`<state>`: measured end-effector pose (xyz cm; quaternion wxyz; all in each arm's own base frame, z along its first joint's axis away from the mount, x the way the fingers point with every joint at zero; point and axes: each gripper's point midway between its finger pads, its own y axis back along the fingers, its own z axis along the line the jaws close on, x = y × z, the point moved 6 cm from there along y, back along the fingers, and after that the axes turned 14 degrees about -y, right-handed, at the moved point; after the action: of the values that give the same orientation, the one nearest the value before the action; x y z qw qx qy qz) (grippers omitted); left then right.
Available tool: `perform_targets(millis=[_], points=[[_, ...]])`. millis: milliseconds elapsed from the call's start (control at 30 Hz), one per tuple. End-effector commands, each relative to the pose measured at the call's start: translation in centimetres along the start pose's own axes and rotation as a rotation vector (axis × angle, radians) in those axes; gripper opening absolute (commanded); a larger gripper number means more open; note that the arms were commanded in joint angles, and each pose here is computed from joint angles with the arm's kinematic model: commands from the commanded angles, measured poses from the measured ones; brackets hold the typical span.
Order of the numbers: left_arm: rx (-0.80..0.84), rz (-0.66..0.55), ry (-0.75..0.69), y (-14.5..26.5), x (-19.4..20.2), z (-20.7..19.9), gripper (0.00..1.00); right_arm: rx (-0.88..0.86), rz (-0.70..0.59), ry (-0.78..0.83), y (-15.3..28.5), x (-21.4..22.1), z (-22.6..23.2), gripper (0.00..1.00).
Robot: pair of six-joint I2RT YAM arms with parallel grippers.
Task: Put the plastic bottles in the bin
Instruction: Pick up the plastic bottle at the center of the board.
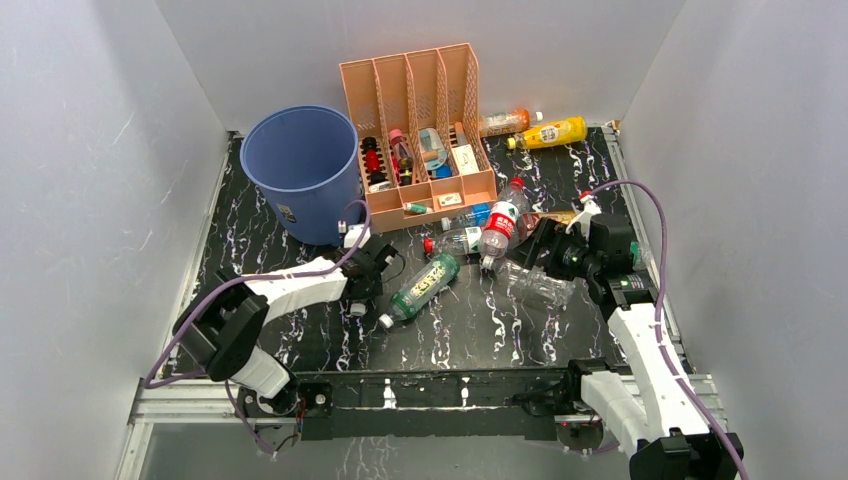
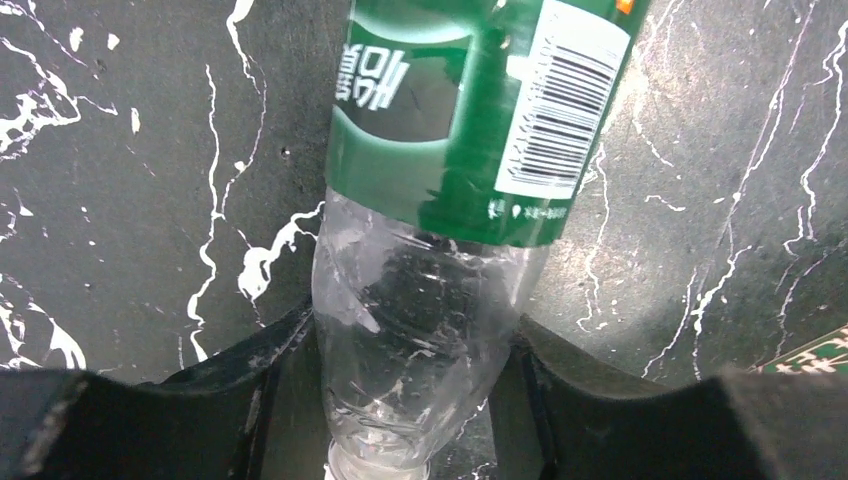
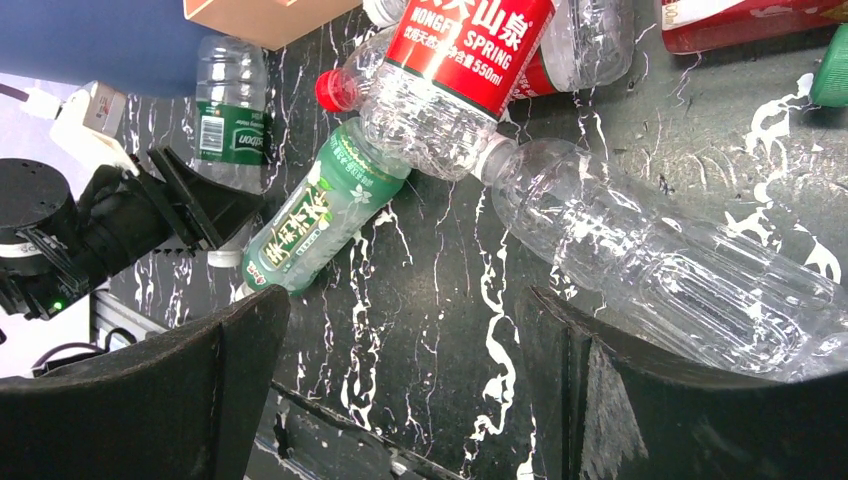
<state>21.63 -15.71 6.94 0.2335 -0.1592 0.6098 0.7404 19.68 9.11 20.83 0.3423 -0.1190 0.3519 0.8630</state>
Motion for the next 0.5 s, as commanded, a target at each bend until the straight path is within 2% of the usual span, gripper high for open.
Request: perform_targets(millis=[0,67,200,467], points=[[0.000,0.006,-0.005,1.5,-0.4,0.4,0.34,-0.019,-0.005,0.018,0.4,0.1,0.3,0.95],[0.026,0.002,-0.001,2.5,-0.5,0.5,0.29,-0.017,-0.011,0.027,0.6,0.0,0.5,0.95],[0.088,-0.021,0.003,5.8,-1.1,0.9,0.28,-0.010,-0.029,0.041,1.1,-0.2,0.6,0.95],[0.262,-0.156,0.040,14.9,-4.2,1.9,0.26,-0.014,-0.023,0.039,0.9,-0.3,0.8,0.95]])
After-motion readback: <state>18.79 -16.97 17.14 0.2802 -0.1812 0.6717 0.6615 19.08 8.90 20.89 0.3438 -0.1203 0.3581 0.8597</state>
